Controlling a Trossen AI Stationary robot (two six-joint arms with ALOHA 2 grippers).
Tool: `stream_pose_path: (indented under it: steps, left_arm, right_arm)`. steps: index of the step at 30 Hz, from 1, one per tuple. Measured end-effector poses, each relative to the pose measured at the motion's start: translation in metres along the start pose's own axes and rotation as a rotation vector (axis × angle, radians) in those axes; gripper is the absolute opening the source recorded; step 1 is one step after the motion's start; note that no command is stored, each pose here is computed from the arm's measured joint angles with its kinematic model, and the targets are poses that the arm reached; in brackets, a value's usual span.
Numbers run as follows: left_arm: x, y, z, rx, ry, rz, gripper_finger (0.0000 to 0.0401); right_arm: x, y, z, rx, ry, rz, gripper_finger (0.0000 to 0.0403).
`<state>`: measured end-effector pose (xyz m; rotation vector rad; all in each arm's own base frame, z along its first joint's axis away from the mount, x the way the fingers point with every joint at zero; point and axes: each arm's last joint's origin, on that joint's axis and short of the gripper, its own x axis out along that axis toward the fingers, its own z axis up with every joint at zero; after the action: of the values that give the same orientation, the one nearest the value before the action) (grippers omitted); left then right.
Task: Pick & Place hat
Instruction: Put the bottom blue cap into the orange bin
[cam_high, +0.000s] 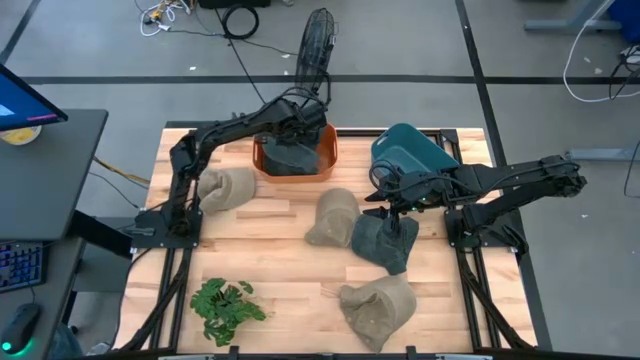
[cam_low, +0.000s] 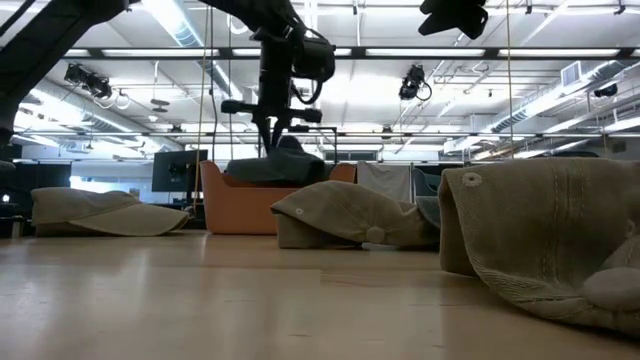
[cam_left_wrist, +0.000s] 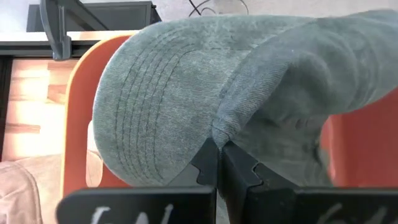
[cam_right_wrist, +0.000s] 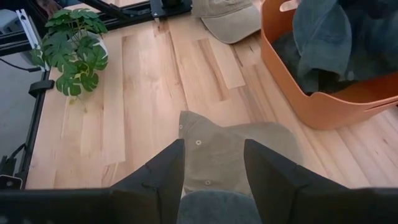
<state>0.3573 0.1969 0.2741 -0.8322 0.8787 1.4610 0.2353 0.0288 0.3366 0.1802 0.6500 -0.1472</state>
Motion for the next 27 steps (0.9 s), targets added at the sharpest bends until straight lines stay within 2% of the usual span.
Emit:
stream_pose_path:
  steps: [6,14,19,23,27]
  left_arm:
    - [0.001,0.001,0.002,0.008,0.04,-0.02,0.0007]
    - [0.016,-0.007,-0.009,0.039,0.138,0.0,0.0008]
    - [0.016,-0.008,-0.011,0.076,0.146,-0.01,0.0029]
    - [0.007,-0.011,-0.017,0.131,0.111,-0.006,0.0055]
    - [-0.014,-0.014,-0.024,0.169,0.023,0.017,0.0055]
  right_arm:
    - [0.0,0.0,0.0,0.0,0.0,0.0,0.0171]
    - [0.0,0.0,0.0,0.0,0.001,0.0,0.0171]
    - [0.0,0.0,0.0,0.0,0.0,0.0,0.0171]
    - [0.0,0.0,0.0,0.0,-0.001,0.0,0.0171]
    - [0.0,0.0,0.0,0.0,0.0,0.0,0.0171]
